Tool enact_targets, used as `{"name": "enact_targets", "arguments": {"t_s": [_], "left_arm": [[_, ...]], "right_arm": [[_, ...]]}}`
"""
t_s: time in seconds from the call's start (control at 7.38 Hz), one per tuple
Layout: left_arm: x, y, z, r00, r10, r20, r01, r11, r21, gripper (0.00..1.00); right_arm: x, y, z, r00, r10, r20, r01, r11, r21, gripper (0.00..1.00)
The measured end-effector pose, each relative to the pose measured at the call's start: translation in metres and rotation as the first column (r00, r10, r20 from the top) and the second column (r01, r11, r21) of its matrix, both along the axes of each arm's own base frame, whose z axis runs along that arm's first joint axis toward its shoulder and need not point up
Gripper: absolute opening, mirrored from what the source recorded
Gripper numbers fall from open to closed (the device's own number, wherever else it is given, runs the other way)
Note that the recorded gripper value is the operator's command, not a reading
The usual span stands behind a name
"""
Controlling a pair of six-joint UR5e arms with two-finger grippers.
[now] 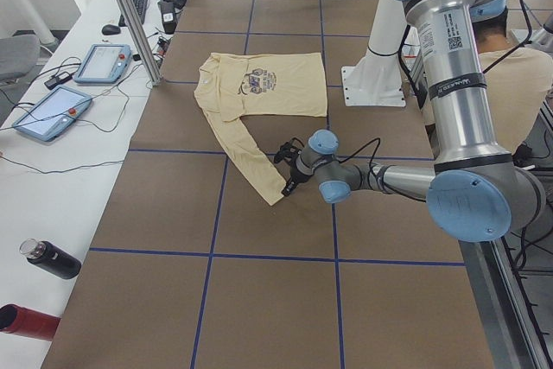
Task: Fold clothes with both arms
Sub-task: 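Lower the left gripper onto the other sleeve cuff and grasp it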
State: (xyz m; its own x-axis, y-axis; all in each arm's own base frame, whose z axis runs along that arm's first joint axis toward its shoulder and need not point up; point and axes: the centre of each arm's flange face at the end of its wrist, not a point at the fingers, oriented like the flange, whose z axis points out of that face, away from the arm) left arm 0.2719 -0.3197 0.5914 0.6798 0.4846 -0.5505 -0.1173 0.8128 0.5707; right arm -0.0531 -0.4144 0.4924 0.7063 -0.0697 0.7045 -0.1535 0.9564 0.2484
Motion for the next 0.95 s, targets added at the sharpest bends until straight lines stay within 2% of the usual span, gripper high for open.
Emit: {"name": "enact_targets", "arguments": {"t_s": [0.68, 0.95], "left_arm": [[0.0000, 0.0000, 0.0004, 1.000, 0.000, 0.000, 0.000, 1.000, 0.000, 0.47], [0.0000, 0.0000, 0.0003, 1.000, 0.000, 0.000, 0.000, 1.000, 0.000, 0.29]], "right_arm": [[0.0000, -0.0001, 0.0010, 1.000, 0.000, -0.001, 0.000, 1.000, -0.003, 1.00], [0.0000, -0.0001, 0.0009, 1.000, 0.000, -0.001, 0.000, 1.000, -0.001, 1.00]]}}
